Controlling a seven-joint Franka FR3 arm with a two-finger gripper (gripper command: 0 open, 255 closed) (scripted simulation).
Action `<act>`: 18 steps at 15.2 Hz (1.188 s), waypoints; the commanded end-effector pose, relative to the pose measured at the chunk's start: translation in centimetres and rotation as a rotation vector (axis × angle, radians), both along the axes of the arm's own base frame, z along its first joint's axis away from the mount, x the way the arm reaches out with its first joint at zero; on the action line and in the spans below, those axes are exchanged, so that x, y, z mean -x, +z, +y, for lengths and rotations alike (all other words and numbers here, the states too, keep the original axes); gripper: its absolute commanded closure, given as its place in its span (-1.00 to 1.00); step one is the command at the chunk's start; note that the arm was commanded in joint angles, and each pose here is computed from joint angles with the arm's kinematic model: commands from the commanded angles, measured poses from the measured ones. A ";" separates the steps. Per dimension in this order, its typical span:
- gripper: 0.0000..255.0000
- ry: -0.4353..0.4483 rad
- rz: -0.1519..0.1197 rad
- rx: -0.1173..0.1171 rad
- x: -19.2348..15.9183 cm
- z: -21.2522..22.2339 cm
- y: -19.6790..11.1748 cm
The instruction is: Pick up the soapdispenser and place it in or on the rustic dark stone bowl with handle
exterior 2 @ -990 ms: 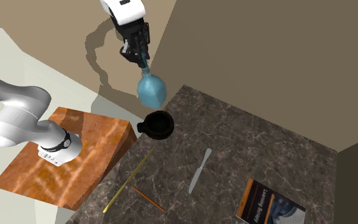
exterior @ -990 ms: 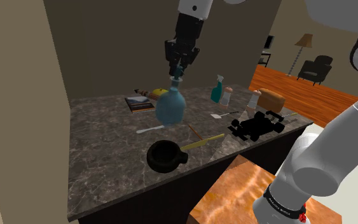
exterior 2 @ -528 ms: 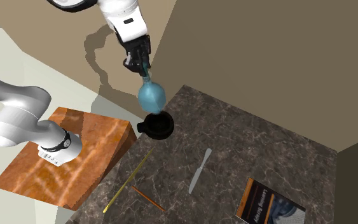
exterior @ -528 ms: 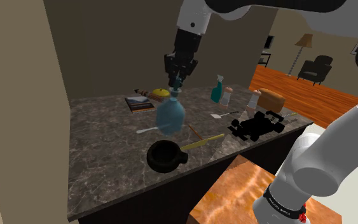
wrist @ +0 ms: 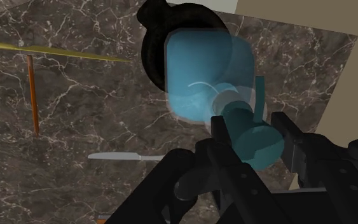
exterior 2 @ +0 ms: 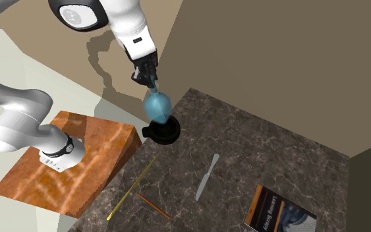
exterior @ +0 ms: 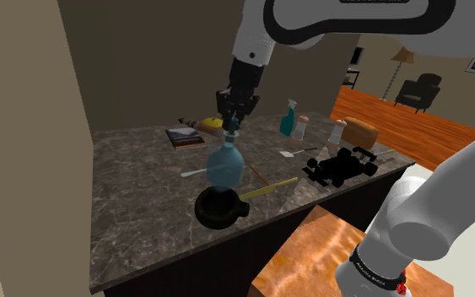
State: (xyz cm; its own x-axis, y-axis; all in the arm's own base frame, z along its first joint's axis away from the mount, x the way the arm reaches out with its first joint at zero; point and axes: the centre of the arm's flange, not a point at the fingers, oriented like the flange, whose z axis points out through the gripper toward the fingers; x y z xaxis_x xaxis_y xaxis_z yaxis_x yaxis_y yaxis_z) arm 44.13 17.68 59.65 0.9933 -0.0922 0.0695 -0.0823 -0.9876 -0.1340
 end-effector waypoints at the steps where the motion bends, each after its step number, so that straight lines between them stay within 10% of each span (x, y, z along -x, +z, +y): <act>1: 1.00 0.000 -0.001 0.000 0.0 0.1 -1.0; 18: 1.00 0.000 -0.001 0.000 0.0 0.1 -7.3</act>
State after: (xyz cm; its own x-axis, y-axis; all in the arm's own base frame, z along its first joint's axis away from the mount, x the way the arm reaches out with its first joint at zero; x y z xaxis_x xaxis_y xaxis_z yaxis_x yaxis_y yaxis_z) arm 44.15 17.73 52.31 0.9932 -0.0924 0.0703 -0.0824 -0.9875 -0.1342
